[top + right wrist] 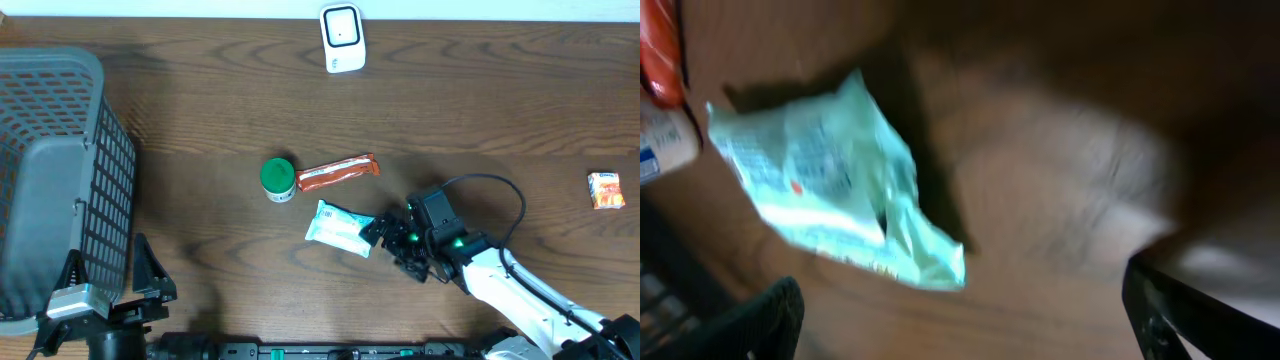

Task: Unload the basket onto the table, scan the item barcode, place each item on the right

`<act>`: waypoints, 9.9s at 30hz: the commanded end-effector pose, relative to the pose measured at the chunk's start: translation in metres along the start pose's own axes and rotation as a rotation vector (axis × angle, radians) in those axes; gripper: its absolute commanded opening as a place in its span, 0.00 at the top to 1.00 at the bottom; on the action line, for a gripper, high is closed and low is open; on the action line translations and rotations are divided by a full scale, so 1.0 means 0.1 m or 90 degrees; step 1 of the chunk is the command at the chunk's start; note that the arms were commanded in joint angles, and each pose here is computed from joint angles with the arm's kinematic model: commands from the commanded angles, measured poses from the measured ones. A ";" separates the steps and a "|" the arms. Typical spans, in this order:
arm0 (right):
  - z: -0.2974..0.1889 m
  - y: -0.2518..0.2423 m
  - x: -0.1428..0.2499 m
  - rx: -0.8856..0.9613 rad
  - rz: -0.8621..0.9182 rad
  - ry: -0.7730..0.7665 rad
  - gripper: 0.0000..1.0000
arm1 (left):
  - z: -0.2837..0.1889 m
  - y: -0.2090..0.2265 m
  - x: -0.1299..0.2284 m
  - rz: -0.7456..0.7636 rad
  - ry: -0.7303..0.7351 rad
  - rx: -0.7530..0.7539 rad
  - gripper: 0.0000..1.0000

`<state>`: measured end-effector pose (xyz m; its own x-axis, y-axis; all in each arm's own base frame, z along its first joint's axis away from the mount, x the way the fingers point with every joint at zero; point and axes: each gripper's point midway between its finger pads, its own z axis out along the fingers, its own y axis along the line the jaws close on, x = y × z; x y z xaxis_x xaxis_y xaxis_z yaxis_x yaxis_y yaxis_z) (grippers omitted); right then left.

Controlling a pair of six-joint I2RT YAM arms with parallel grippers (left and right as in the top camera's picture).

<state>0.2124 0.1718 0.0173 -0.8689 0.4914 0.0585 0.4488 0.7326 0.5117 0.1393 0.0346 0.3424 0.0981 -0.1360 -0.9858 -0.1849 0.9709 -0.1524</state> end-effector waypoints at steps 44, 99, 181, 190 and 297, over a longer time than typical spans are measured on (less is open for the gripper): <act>0.66 -0.43 0.50 0.018 -0.538 0.198 0.61 | -0.01 0.01 0.00 0.010 -0.004 -0.002 0.16; -0.19 -0.26 0.38 0.054 -0.319 0.081 0.01 | -0.01 0.01 0.00 0.010 -0.004 -0.002 0.16; 0.12 0.41 1.04 0.147 -0.647 0.158 0.98 | -0.01 0.01 0.00 0.010 -0.004 -0.002 0.16; 0.49 0.03 1.21 0.237 -0.646 0.188 0.98 | -0.01 0.01 0.00 0.010 -0.004 -0.002 0.16; -1.32 1.62 -1.95 0.867 -0.951 -0.499 0.99 | -0.01 0.01 0.02 0.011 0.001 -0.003 0.16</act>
<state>0.3910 0.1866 0.1877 -0.4394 -0.7601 -0.4788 -0.3116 0.6289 -0.7123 0.1396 0.0346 0.3404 0.0906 -0.1358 -0.9866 -0.1860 0.9709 -0.1508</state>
